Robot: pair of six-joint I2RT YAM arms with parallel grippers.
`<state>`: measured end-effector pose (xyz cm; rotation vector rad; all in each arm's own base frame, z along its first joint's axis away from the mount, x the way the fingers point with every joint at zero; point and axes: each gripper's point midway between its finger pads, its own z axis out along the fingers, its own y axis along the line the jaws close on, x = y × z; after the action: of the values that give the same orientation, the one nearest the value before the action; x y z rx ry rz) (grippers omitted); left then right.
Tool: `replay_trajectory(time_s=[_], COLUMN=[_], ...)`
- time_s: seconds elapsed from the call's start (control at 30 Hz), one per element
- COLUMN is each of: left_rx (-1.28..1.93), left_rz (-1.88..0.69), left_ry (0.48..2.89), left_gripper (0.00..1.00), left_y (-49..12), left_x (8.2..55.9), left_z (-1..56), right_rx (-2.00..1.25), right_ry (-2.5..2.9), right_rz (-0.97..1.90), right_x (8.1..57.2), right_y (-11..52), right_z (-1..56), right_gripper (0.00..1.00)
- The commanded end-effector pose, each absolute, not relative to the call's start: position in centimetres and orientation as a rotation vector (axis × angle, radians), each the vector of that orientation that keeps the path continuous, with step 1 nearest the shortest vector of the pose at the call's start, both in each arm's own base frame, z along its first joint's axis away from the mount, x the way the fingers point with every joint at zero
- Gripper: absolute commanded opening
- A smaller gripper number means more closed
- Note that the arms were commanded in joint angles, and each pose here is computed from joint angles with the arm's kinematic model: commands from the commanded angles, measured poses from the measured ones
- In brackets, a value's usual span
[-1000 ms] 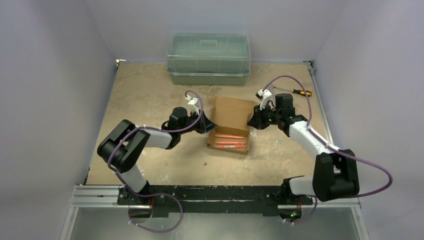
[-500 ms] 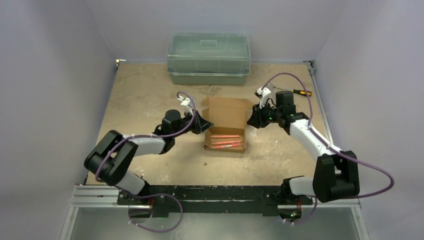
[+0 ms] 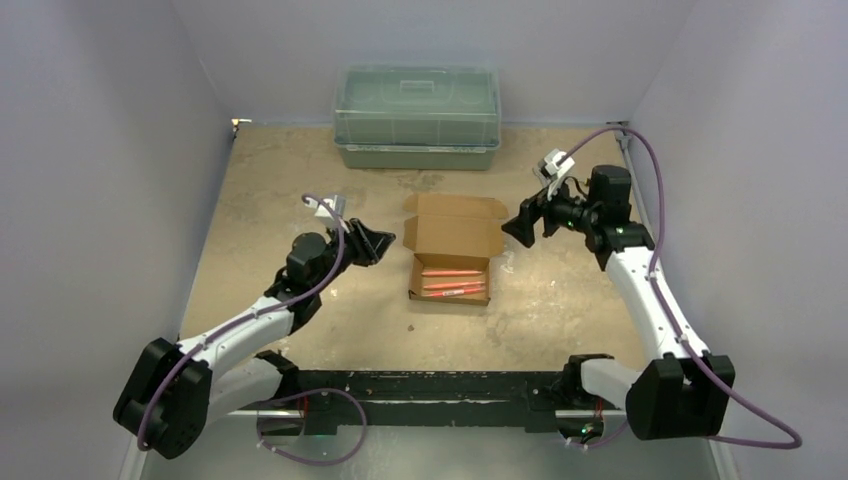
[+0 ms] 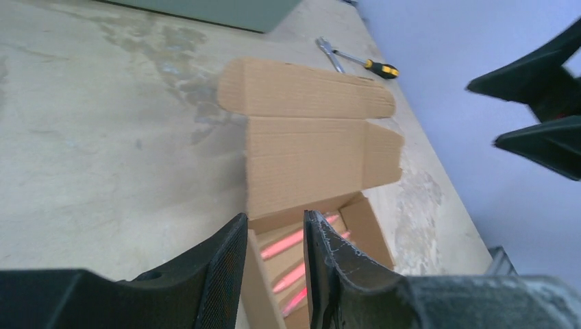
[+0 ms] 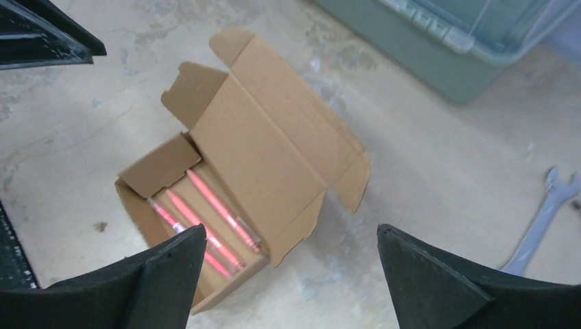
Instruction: Fold the paper box
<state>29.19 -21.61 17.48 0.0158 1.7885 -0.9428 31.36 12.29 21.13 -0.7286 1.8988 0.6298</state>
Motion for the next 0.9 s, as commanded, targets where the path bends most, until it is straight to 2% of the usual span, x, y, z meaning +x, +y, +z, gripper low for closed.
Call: replay_trajectory(time_s=[0.0,0.17,0.27,0.43,0.57,0.67,0.77,0.87], left_rx=[-0.040,0.108,0.134,0.152,0.164,0.161,0.166,0.184], left_rz=[-0.823,-0.933,-0.915,-0.900,-0.906,-0.895,-0.901,-0.920], left_ry=[1.844,1.867,1.883,1.907,1.944,1.962,1.968,1.967], left_gripper=[0.34,0.35,0.35,0.34,0.25,0.24,0.21,0.16], left_y=[-20.0,-23.1,-23.6,-24.2,-25.0,-25.1,-25.5,-26.1], left_x=[30.4,30.8,31.6,32.8,33.6,34.0,34.2,34.1], left_z=[15.8,16.4,16.4,15.7,14.6,14.0,13.7,13.7], right_rx=[-0.862,-0.955,-0.935,-0.964,-1.031,-1.049,-1.065,-1.095], right_ry=[1.776,1.827,1.907,1.978,1.996,2.013,2.043,2.052], right_rz=[0.595,0.640,0.678,0.740,0.773,0.789,0.815,0.867], right_x=[34.1,38.5,40.5,41.4,41.4,41.6,41.7,41.2], right_y=[13.0,13.7,13.7,15.3,17.4,18.2,18.6,19.2], right_z=[24.8,25.7,23.7,20.3,19.1,18.3,17.1,16.4], right_gripper=[0.99,0.99,0.99,0.99,0.98,0.97,0.90,0.79])
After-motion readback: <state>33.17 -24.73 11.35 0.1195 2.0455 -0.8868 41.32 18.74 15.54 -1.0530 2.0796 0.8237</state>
